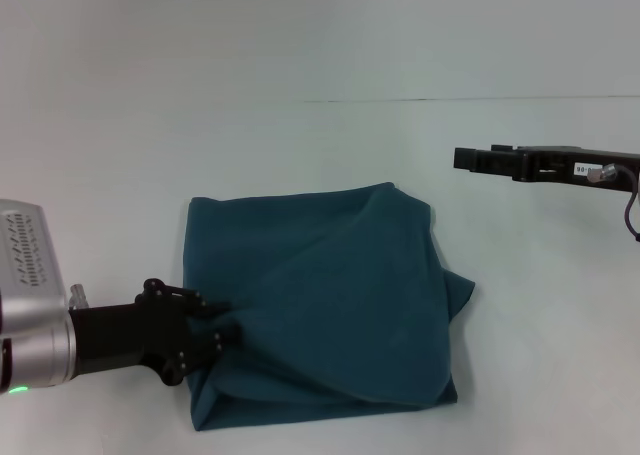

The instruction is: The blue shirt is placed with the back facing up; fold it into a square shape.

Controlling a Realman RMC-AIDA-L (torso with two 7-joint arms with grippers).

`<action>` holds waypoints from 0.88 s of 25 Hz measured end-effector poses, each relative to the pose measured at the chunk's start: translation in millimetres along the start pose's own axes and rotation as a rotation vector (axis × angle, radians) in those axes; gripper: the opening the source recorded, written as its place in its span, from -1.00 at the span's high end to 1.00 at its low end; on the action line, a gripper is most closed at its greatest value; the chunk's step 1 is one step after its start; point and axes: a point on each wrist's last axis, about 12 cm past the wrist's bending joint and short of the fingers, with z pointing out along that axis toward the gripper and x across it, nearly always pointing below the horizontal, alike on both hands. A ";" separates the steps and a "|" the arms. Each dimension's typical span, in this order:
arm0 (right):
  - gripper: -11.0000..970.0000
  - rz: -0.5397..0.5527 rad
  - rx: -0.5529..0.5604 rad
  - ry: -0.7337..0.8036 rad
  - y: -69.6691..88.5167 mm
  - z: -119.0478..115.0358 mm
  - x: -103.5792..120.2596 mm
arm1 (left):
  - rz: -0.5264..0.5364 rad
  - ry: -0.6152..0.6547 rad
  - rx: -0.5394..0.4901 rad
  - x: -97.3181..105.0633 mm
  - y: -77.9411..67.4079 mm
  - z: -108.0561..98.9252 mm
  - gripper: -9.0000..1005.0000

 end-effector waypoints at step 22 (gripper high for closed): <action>-0.47 -0.169 -0.164 0.209 45.6 75.9 20.5 | 0.021 -0.341 0.001 -24.3 -4.2 -76.2 -0.64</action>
